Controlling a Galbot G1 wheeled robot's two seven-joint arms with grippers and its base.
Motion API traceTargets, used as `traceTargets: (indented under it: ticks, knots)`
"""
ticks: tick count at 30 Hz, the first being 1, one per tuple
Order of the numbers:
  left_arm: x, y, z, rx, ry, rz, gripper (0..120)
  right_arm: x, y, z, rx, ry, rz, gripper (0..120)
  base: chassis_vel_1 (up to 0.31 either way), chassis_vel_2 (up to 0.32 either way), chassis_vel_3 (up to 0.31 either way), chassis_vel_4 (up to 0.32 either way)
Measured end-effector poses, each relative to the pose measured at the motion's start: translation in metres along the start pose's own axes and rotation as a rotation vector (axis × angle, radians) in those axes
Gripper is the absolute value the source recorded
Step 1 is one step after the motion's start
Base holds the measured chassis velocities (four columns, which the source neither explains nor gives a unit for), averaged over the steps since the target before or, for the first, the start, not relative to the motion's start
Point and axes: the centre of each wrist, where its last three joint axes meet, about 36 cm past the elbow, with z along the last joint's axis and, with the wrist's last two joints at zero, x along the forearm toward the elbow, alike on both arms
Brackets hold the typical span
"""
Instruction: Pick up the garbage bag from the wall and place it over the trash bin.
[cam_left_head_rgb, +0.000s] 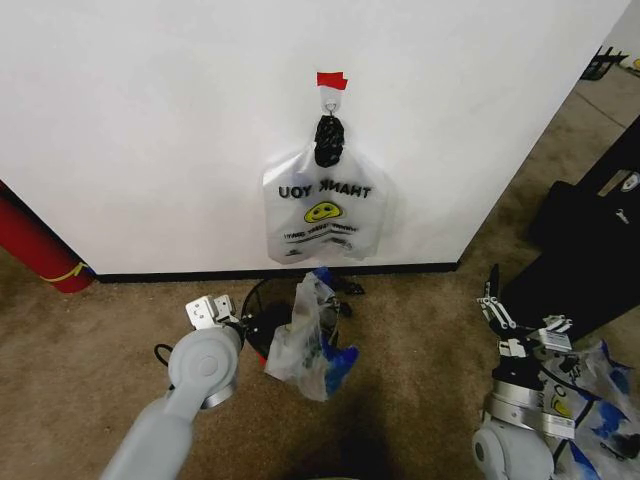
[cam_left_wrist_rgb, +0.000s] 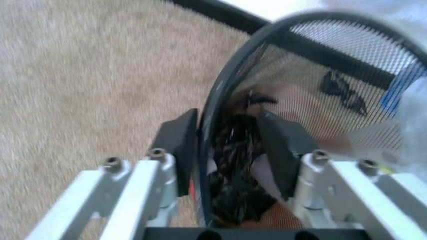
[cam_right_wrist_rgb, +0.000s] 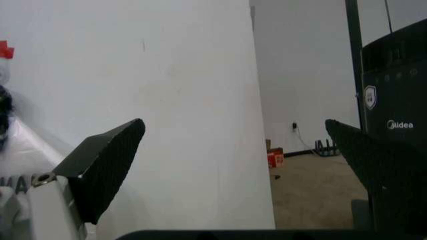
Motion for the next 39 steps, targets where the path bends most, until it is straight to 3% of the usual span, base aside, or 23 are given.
traceTargets:
  ticks: [2,3,6,7,10,13,16,18,25,32,39]
  knots:
    - [0.001,0.001,-0.002,-0.026,-0.033,0.008,48,0.0,0.001,0.002,0.0,0.003,-0.001,100,0.0,0.0,0.0,0.0]
    - [0.004,0.002,-0.004,-0.062,-0.088,0.045,53,0.0,0.001,0.004,0.001,0.006,-0.002,100,0.0,0.0,0.0,0.0]
    - [0.023,0.004,-0.012,-0.151,-0.146,0.172,67,0.001,0.001,0.009,0.005,0.018,-0.007,100,0.0,0.0,0.0,0.0]
    - [0.023,0.004,-0.012,-0.151,-0.146,0.172,67,0.001,0.001,0.009,0.005,0.018,-0.007,100,0.0,0.0,0.0,0.0]
    - [0.056,-0.005,-0.021,-0.29,-0.099,0.314,79,0.007,0.003,0.021,0.016,0.047,-0.019,100,0.0,0.0,0.0,0.0]
    - [0.071,-0.012,-0.024,-0.381,-0.091,0.404,91,0.014,0.008,0.032,0.025,0.079,-0.044,100,0.0,0.0,0.0,0.0]
    - [0.07,-0.019,-0.021,-0.446,-0.106,0.436,98,0.02,0.014,0.038,0.032,0.098,-0.068,100,0.0,0.0,0.0,0.0]
    - [0.055,-0.024,-0.016,-0.521,-0.137,0.413,100,0.023,0.019,0.041,0.035,0.105,-0.085,100,0.0,0.0,0.0,0.0]
    - [0.031,-0.032,-0.011,-0.579,-0.136,0.361,93,0.03,0.034,0.047,0.031,0.123,-0.125,100,0.0,0.0,0.0,0.0]
    - [0.024,-0.026,-0.011,-0.588,-0.122,0.314,69,0.032,0.046,0.057,0.019,0.136,-0.153,100,0.0,0.0,0.0,0.0]
    - [0.026,-0.017,-0.014,-0.552,-0.077,0.326,42,0.032,0.056,0.066,0.011,0.155,-0.182,100,0.0,0.0,0.0,0.0]
